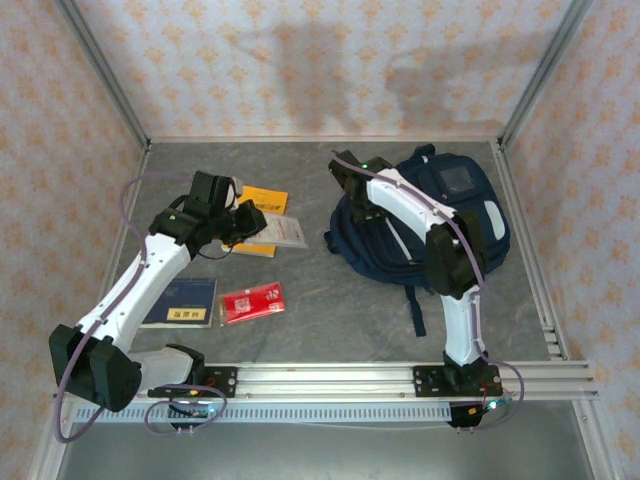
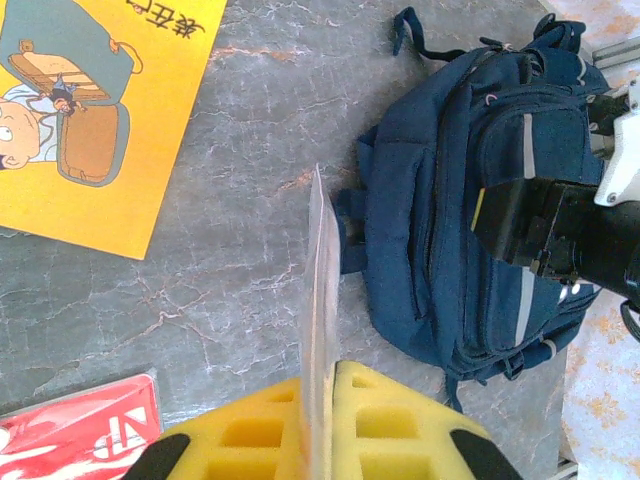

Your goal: Pack the student bag

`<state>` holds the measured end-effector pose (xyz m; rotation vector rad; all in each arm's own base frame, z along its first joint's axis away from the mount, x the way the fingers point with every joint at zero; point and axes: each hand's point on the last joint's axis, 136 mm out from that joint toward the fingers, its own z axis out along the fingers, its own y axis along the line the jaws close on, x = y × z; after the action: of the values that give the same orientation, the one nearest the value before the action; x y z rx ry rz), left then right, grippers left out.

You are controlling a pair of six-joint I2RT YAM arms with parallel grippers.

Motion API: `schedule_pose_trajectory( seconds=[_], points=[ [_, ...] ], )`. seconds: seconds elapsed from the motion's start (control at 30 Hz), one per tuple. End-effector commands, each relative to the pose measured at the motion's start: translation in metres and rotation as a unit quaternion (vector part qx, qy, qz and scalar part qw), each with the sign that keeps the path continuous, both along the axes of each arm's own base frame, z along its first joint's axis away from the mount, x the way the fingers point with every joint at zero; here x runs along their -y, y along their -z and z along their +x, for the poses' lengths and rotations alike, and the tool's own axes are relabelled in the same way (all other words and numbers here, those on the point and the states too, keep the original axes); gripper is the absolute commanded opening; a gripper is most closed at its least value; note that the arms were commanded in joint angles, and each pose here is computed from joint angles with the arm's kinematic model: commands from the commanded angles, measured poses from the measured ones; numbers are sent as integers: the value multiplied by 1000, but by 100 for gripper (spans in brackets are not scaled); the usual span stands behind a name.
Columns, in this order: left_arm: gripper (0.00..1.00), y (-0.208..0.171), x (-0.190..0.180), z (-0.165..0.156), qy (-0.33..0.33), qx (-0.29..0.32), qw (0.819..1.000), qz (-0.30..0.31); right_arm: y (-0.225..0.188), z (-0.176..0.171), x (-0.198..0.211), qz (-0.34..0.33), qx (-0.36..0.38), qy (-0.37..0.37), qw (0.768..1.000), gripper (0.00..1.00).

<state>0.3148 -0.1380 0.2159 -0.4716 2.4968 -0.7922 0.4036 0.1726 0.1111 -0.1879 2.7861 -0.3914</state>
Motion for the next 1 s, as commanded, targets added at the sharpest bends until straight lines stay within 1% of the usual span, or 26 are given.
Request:
schedule_pose_trajectory(
  seconds=[0.0,0.07,0.17,0.33,0.53,0.7,0.87,0.97],
  points=[
    [0,-10,6,9,7,19,1000,-12,13,-10,-4,30,-46,-17,998,34],
    [0,-15,9,12,11,25,999,-20,8,-9,0,39,-45,-12,998,17],
    [0,-24,15,16,20,34,999,-33,-4,-8,8,54,-36,0,998,1],
    [0,-40,33,21,50,53,996,-53,-32,-11,11,81,-12,0,997,0],
    [0,-56,50,25,76,72,992,-70,-77,-19,15,116,45,4,992,0],
    [0,-52,53,27,80,69,992,-74,-102,-32,17,141,69,-2,988,0],
    [0,-53,68,31,92,78,987,-107,-119,-43,15,168,87,-22,982,0],
    [0,-48,81,33,99,80,984,-122,-123,-47,17,171,93,-23,981,0]
  ],
)
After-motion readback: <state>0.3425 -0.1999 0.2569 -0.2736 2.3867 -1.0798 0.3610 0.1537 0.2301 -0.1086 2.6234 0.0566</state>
